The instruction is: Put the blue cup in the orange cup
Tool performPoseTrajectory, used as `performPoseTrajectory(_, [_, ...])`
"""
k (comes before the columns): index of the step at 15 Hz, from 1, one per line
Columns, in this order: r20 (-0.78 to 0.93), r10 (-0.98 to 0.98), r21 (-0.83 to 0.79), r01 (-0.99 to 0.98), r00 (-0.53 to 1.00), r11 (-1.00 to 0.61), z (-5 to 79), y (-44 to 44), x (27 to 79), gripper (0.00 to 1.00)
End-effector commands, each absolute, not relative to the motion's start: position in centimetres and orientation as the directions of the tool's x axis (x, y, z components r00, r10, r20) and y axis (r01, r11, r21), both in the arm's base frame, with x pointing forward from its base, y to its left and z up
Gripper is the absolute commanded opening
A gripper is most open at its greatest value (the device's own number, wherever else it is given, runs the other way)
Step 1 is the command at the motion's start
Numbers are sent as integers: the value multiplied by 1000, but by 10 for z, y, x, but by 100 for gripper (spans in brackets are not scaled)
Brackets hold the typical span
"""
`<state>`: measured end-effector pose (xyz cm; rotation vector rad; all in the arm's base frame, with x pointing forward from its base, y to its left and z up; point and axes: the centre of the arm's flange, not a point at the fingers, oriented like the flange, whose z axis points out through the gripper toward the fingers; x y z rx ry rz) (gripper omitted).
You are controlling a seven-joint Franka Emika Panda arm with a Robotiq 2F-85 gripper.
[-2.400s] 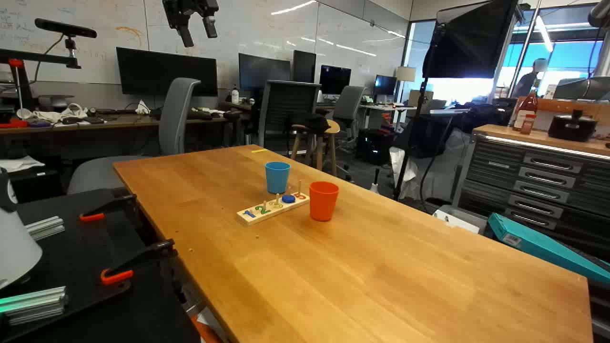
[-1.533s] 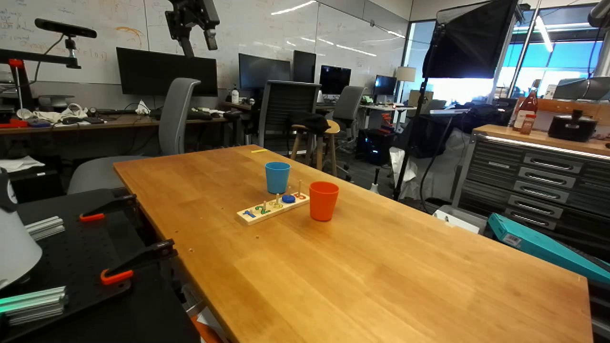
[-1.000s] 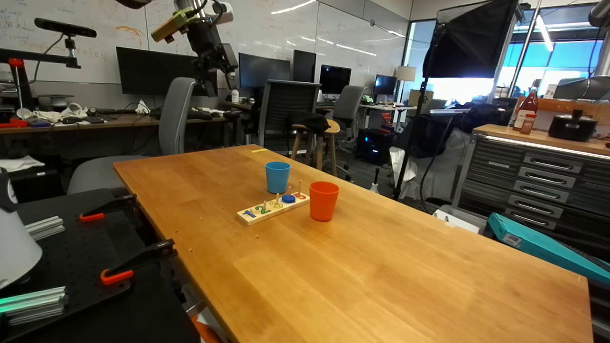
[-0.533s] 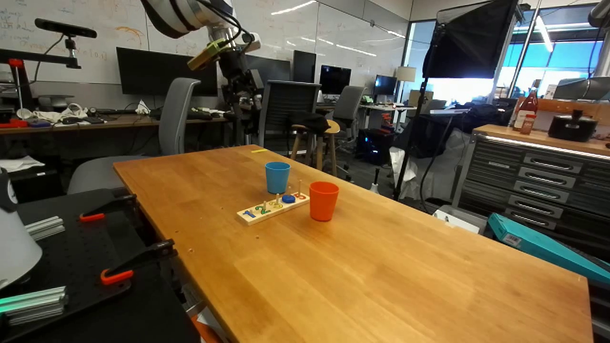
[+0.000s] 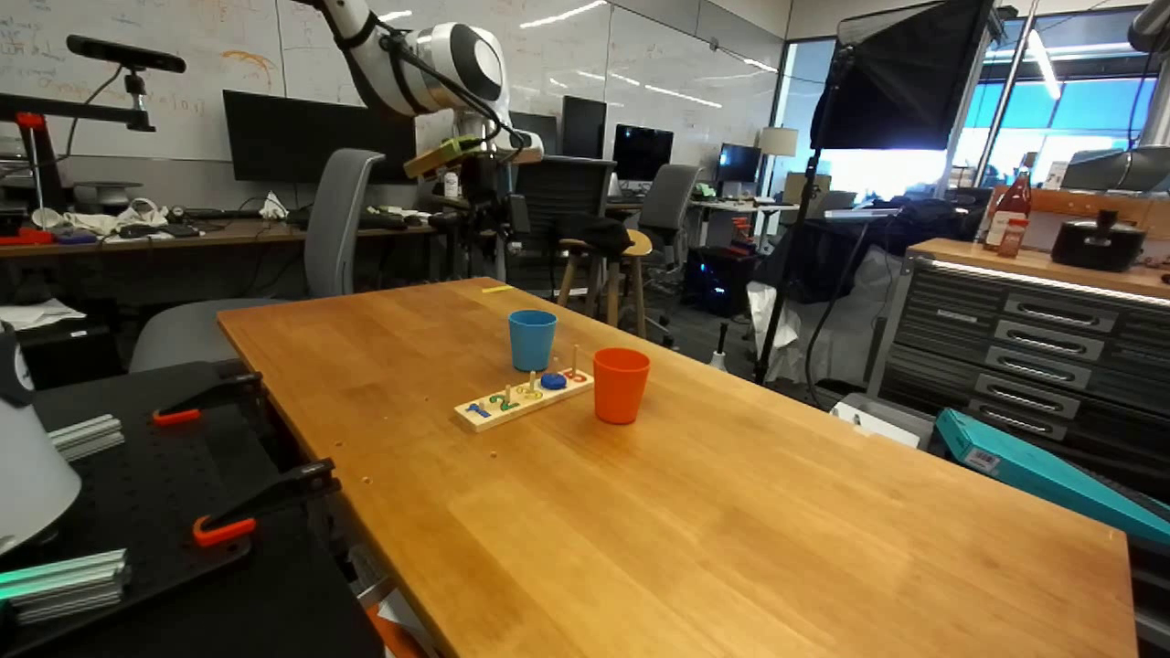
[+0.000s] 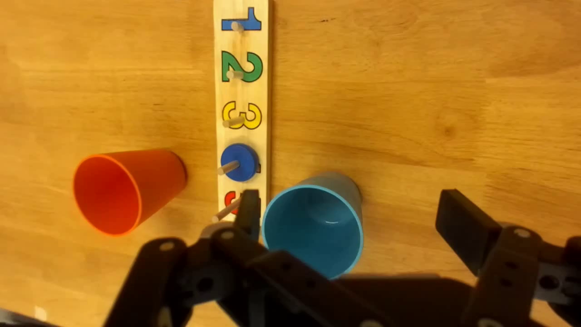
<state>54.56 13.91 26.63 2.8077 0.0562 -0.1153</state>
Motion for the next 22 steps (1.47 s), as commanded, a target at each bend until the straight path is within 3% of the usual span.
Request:
performPoseTrajectory(1, [-147, 12, 265, 51, 989, -963, 243, 137, 585, 100])
performPoseTrajectory(16, [-160, 63, 176, 91, 985, -980, 206, 160, 622, 100])
performPoseTrajectory(22, [-153, 64, 212, 96, 986, -973, 218, 164, 605, 100])
